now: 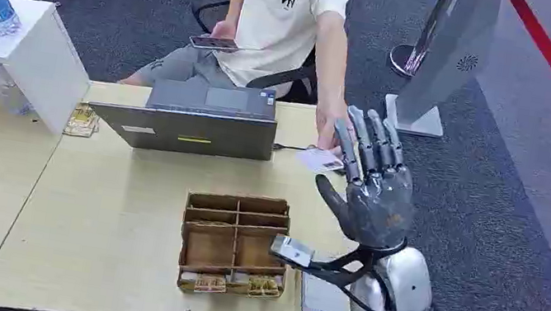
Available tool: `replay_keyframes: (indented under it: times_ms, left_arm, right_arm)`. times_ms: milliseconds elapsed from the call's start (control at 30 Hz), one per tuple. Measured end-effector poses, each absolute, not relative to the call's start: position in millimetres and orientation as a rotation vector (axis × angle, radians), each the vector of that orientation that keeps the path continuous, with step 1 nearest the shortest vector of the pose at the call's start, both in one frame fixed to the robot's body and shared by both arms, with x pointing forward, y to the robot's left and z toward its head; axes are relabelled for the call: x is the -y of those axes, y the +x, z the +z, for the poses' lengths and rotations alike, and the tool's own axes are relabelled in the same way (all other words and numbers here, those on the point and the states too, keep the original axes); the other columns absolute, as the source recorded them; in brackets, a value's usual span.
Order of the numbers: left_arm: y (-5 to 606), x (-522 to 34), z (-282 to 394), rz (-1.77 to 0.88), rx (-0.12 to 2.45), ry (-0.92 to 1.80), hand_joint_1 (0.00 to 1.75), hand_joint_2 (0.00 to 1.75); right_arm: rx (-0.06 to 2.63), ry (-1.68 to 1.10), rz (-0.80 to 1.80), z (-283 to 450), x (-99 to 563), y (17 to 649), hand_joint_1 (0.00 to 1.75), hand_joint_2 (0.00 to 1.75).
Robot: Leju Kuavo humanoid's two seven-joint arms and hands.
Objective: Pass the card to the sensor for recognition and then transmit it.
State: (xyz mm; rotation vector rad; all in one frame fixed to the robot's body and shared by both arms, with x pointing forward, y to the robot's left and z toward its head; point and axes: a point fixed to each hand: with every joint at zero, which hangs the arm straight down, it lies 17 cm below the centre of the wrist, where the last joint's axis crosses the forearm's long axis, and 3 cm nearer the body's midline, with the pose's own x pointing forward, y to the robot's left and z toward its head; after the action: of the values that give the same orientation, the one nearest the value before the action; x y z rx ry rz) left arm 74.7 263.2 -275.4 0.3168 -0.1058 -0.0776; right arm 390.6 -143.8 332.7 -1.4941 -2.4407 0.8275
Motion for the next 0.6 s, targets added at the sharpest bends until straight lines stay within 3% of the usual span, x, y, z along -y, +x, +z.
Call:
replay_keyframes:
  times_ms: [33,67,100,133,167,200,267,600]
  left_arm:
    - [74,-263,-275,-0.078,0.104,0.317,0.0,0.0]
    - [74,-263,-275,-0.079,0.101,0.316,0.0,0.0]
    - [73,-262,-275,-0.08,0.097,0.316,0.0,0.0]
    - [73,-262,-275,-0.082,0.096,0.315,0.0,0.0]
    - [72,-261,-276,-0.083,0.094,0.314,0.0,0.0]
    - [72,-261,-276,-0.083,0.091,0.314,0.0,0.0]
    - [71,-260,-276,-0.085,0.089,0.311,0.0,0.0]
    - [69,-257,-276,-0.092,0.079,0.305,0.0,0.0]
  right_arm:
    - [2.433,-1.499,0.839,331,143,392,0.0,1.75]
    - [2.427,-1.499,0.852,329,143,394,0.35,1.75]
    - [2.419,-1.499,0.856,327,143,395,1.17,1.75]
    - [2.409,-1.497,0.859,325,143,397,1.17,1.75]
    - [2.401,-1.496,0.859,323,144,398,1.43,1.75]
    - [2.394,-1.494,0.86,322,144,399,1.59,1.75]
    - [2.387,-1.491,0.861,320,145,401,1.75,1.75]
    - [2.341,-1.479,0.864,310,148,407,1.75,1.75]
